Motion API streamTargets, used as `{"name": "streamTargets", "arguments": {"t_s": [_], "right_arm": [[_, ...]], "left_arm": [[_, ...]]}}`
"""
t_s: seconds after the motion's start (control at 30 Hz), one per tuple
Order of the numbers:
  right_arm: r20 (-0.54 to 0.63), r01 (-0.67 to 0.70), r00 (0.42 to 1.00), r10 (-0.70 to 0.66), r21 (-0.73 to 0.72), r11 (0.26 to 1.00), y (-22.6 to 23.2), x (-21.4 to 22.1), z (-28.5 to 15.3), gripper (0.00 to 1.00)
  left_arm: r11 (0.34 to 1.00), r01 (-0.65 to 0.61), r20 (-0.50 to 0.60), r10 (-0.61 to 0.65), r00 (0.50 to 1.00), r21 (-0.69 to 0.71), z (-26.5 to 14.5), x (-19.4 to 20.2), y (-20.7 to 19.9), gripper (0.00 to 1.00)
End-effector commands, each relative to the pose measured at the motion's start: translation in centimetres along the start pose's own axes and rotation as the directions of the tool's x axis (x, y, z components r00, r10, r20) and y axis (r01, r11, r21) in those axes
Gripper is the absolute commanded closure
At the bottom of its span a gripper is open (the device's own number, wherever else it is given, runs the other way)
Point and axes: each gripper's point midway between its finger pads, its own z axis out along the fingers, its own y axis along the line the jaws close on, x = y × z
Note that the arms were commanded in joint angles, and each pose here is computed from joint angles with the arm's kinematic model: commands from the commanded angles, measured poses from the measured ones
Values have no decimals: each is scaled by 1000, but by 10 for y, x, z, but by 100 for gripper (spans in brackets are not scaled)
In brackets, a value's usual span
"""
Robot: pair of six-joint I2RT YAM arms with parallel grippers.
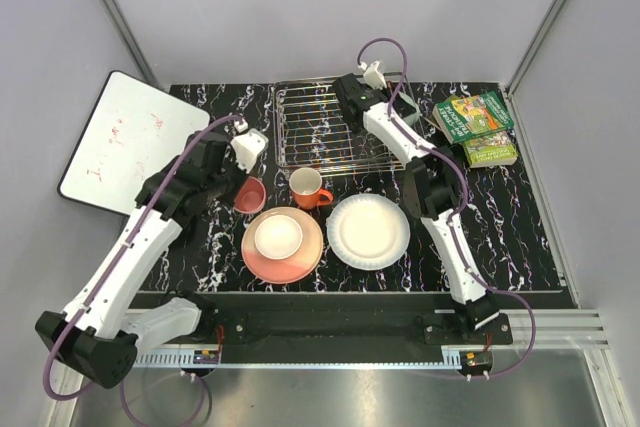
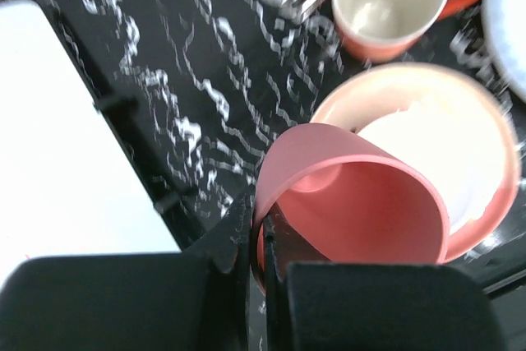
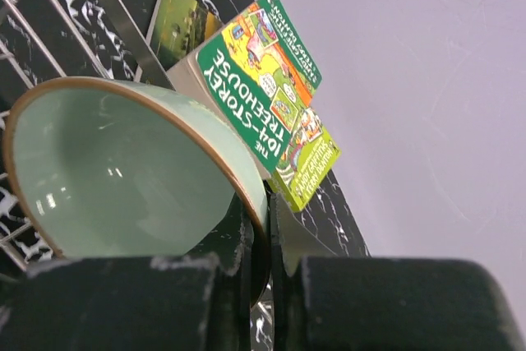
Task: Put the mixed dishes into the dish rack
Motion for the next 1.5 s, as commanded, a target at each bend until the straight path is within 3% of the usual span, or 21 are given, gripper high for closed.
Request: {"name": "streamTargets", "arguments": {"t_s": [0.0, 0.3, 0.47, 0.5, 0.53, 0.57, 0.7, 0.77, 0.83, 0.87, 0.9, 1.0, 1.03, 1.13, 1.23, 1.37, 1.47], "right_arm": [[37, -120, 992, 118, 57, 991, -28, -32, 4, 100], [107, -94, 989, 99, -50, 994, 13, -44, -26, 100], [202, -107, 973, 110, -26, 994, 22, -68, -29, 100], [218, -88, 972, 89, -13, 996, 29, -62, -28, 100], [232, 19, 972, -27, 35, 999, 20, -65, -27, 100], [269, -130, 956, 115, 39, 991, 13, -74, -28, 100], [246, -90, 966, 75, 50, 995, 17, -59, -27, 99], [247, -82, 966, 70, 36, 996, 21, -53, -36, 88], [252, -85, 965, 75, 28, 996, 20, -51, -43, 58], [261, -78, 963, 72, 16, 997, 19, -51, -54, 48], [265, -83, 961, 78, 7, 997, 17, -52, -60, 30], [287, -93, 952, 103, -49, 994, 9, -56, -89, 9], [288, -128, 947, 145, -78, 989, 10, -56, -96, 6], [282, -62, 953, 106, -162, 985, 2, -48, -122, 0], [251, -64, 957, 144, -305, 950, -11, -39, -156, 0], [129, -105, 972, 198, -516, 850, -38, -22, -195, 0], [-4, -127, 985, 171, -688, 714, -49, 13, -218, 1]], "left_arm": [[996, -16, -23, 14, 1000, -86, 3, 8, 20, 100], [989, 37, -105, -52, 993, -144, 39, 41, 54, 100], [995, 35, -146, -49, 988, -97, 59, 60, 44, 100], [995, 37, -159, -51, 986, -88, 62, 63, 42, 100], [996, 40, -166, -53, 985, -83, 64, 65, 41, 100], [996, 42, -180, -55, 982, -75, 68, 71, 39, 100], [997, 48, -208, -61, 976, -66, 74, 84, 36, 100], [997, 51, -222, -65, 973, -66, 76, 90, 36, 100], [996, 58, -228, -71, 971, -64, 77, 95, 36, 100], [996, 59, -230, -72, 971, -64, 78, 97, 36, 100], [996, 64, -234, -78, 969, -64, 79, 99, 35, 100], [996, 71, -241, -83, 967, -59, 82, 105, 33, 100], [996, 72, -250, -85, 965, -58, 83, 110, 32, 100], [995, 79, -257, -92, 962, -59, 86, 114, 34, 100], [994, 85, -258, -99, 961, -67, 89, 116, 37, 100], [992, 100, -271, -119, 955, -81, 94, 121, 44, 100], [992, 114, -274, -126, 953, -61, 97, 122, 44, 85]]}}
